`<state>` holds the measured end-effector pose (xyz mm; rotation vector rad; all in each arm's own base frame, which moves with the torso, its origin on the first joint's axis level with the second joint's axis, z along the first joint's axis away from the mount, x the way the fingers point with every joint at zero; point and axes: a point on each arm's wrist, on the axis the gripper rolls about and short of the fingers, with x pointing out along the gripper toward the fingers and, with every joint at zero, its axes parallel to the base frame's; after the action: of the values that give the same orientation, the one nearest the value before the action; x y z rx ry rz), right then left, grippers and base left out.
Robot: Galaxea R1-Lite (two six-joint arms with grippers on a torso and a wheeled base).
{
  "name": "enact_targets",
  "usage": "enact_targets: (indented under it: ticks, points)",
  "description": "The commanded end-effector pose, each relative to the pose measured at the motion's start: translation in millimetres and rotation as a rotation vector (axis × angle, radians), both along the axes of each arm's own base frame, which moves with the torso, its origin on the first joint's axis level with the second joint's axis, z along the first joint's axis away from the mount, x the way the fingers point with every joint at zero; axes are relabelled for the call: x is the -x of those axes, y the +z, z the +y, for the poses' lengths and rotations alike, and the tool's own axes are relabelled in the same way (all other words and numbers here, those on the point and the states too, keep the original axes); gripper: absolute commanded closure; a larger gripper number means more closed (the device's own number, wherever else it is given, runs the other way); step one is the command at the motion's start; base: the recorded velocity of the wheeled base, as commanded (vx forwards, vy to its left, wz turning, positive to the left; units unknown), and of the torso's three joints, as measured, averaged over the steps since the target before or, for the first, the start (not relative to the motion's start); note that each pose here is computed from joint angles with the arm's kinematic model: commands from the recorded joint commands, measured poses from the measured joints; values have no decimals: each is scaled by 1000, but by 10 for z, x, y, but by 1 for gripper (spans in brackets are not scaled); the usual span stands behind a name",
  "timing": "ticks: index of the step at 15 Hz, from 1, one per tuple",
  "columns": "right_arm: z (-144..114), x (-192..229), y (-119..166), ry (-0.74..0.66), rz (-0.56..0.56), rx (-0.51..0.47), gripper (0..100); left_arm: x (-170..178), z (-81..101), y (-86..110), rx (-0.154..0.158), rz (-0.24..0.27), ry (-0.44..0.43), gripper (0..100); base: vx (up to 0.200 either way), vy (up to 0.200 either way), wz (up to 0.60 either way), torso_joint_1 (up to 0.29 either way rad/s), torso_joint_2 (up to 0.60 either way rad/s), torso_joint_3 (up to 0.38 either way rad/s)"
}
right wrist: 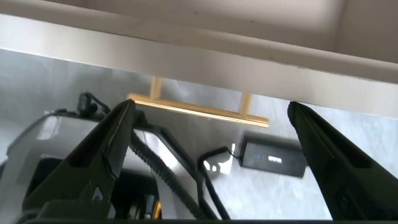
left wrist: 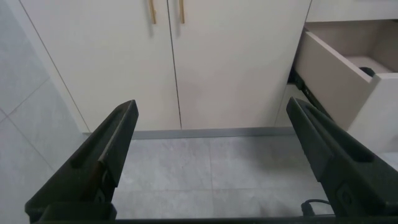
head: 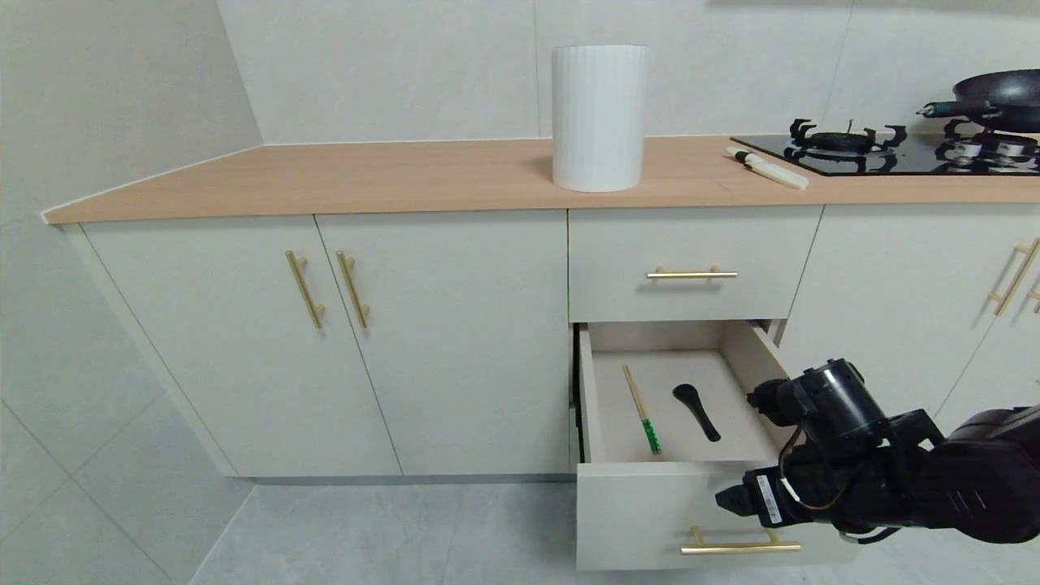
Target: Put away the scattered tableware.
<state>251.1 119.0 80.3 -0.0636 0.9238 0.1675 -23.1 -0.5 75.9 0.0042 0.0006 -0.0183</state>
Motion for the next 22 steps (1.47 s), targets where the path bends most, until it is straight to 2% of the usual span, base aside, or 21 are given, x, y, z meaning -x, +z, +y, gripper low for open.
enact_targets:
  ticks: [1,4,8,14,19,22]
  points:
    - [43,-136,-23,-6,-10,-1,0,0,0,-1,0,1,0,0,0,0,0,0,0,0]
    - [109,-354,-12,-19,-40,-8,0,0,0,-1,0,1,0,0,0,0,0,0,0,0]
    - [206,-629,-134,-35,-47,-5,0,0,0,1,0,-1,0,0,0,0,0,0,0,0]
    - [222,-1029,-144,-76,-180,-63,0,0,0,-1,0,1,0,0,0,0,0,0,0,0]
    - [261,-1247,-375,-117,-228,-52,0,0,0,1,0,-1,0,0,0,0,0,0,0,0]
    - [243,-1391,-503,-158,-299,-58,0,0,0,1,0,-1,0,0,0,0,0,0,0,0]
